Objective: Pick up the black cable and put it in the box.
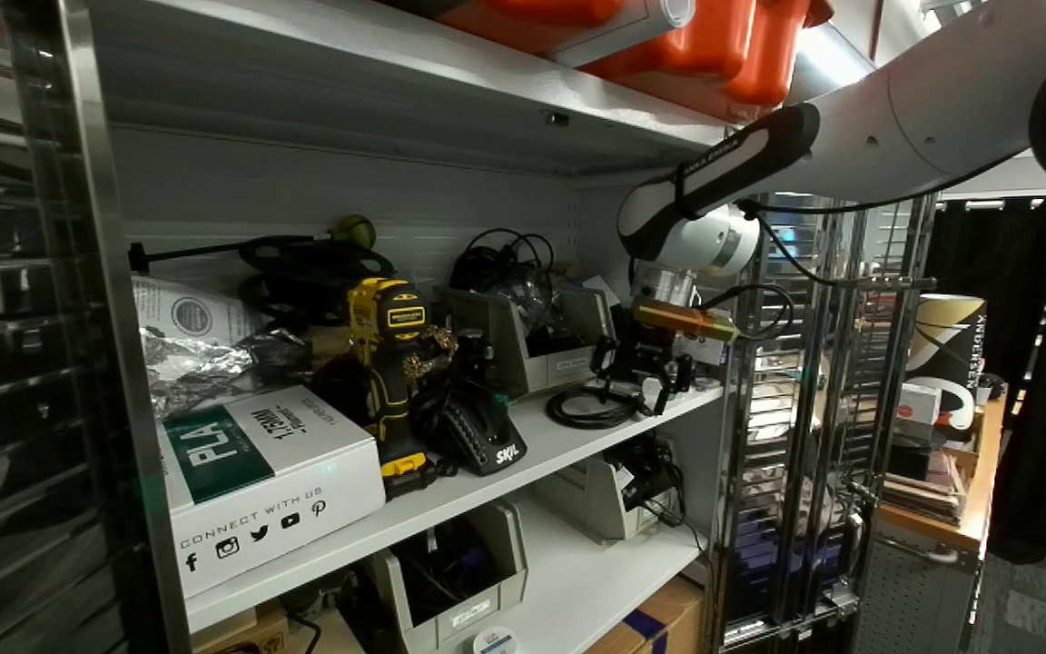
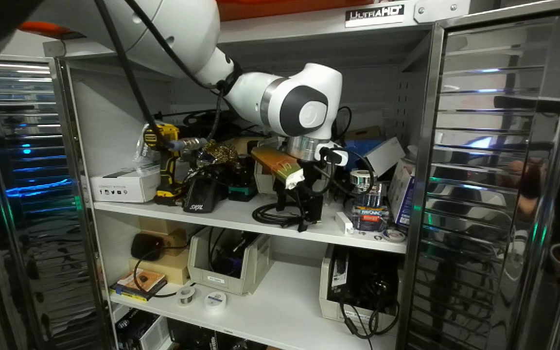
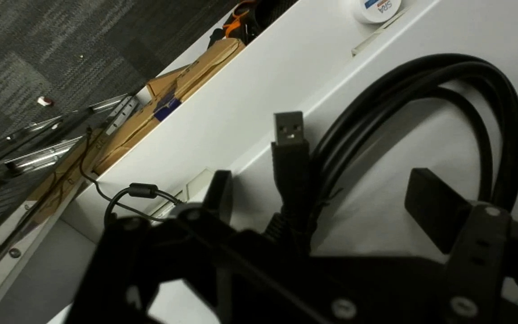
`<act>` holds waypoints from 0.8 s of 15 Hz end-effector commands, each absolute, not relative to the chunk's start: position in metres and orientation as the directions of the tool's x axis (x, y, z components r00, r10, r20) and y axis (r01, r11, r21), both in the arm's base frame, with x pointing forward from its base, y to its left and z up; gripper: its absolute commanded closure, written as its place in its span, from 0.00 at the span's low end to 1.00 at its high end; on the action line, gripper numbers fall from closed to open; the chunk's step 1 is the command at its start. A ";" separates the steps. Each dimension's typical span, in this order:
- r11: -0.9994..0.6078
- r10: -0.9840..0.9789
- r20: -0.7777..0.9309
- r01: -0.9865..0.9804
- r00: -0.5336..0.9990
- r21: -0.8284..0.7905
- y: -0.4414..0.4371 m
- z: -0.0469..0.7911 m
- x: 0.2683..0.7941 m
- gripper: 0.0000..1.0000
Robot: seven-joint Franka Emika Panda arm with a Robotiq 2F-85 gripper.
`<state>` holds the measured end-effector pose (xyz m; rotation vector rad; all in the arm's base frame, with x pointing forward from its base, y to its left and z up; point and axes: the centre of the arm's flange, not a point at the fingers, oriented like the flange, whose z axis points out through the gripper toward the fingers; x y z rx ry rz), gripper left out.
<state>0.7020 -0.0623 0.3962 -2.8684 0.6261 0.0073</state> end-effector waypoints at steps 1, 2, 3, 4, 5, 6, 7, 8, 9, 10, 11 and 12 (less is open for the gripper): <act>-0.894 -0.414 -0.064 -0.419 0.908 -0.156 -0.053 0.404 0.716 0.32; -0.894 -0.418 -0.067 -0.423 0.906 -0.146 -0.051 0.405 0.713 0.42; -0.894 -0.421 -0.066 -0.427 0.904 -0.137 -0.050 0.406 0.711 0.49; -0.894 -0.426 -0.066 -0.431 0.902 -0.125 -0.048 0.407 0.709 0.58; -0.894 -0.428 -0.071 -0.433 0.901 -0.113 -0.047 0.406 0.707 0.65; -0.894 -0.432 -0.078 -0.438 0.899 -0.098 -0.046 0.405 0.705 0.73; -0.894 -0.435 -0.079 -0.441 0.897 -0.081 -0.045 0.403 0.703 0.80; -0.892 -0.442 -0.081 -0.447 0.894 -0.068 -0.045 0.403 0.700 0.82; -0.889 -0.449 -0.075 -0.454 0.890 -0.057 -0.043 0.405 0.696 0.83; -0.886 -0.457 -0.070 -0.461 0.887 -0.056 -0.041 0.406 0.691 0.83; -0.883 -0.464 -0.061 -0.467 0.884 -0.053 -0.040 0.408 0.686 0.82; -0.879 -0.472 -0.048 -0.474 0.881 -0.050 -0.038 0.411 0.678 0.83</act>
